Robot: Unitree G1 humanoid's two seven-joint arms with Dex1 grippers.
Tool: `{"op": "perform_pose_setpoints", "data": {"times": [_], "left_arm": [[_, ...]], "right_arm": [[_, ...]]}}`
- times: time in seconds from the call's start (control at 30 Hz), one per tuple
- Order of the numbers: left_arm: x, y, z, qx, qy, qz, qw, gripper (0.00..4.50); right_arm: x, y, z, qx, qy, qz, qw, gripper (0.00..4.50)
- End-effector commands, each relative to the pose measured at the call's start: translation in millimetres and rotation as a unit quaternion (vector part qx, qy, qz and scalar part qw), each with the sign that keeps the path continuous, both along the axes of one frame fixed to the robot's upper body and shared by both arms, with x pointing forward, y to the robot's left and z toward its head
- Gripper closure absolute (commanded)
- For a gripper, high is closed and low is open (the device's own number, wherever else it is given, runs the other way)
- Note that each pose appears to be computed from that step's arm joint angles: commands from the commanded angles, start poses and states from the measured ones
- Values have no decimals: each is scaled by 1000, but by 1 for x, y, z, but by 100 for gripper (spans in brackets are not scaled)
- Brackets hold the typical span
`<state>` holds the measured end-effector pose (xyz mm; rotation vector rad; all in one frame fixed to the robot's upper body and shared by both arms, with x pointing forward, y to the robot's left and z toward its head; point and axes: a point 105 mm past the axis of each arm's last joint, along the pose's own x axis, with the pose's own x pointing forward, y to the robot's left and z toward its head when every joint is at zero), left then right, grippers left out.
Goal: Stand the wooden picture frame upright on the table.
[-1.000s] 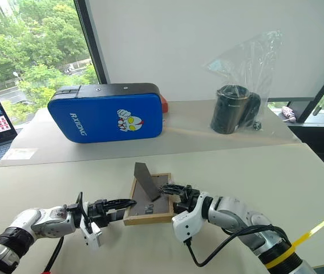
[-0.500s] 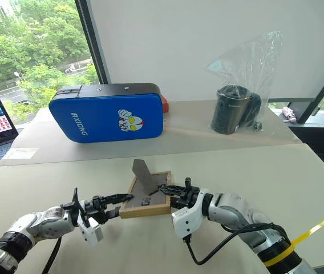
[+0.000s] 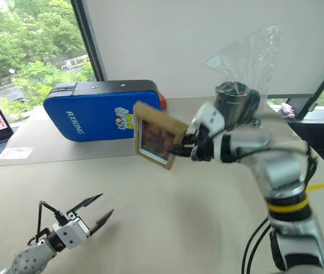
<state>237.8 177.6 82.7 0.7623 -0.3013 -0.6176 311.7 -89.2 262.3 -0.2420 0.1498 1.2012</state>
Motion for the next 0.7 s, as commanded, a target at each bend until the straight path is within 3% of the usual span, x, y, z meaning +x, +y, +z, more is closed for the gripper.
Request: {"op": "perform_pose_setpoints", "data": {"times": [0.03, 0.1, 0.37, 0.5, 0.57, 0.7], "left_arm": [[4, -1, 16, -4, -26, 8, 1000, 142], [5, -2, 19, -8, -28, 12, 1000, 142], [5, -6, 22, -9, -32, 12, 999, 142], [4, -7, 23, -8, -32, 12, 999, 142], [4, -7, 23, -9, -33, 12, 999, 136], [5, -9, 23, -9, -33, 8, 999, 136]], "right_arm": [[-9, 0, -4, 22, 90, 40, 995, 329], [-4, 2, -11, 35, 127, 43, 990, 329], [-1, 3, -85, -60, 190, 45, 979, 329], [-2, 3, -92, -71, 191, 50, 978, 329], [-1, 3, -89, -67, 187, 47, 979, 228], [-1, -1, -86, -69, 178, 41, 981, 104]]}}
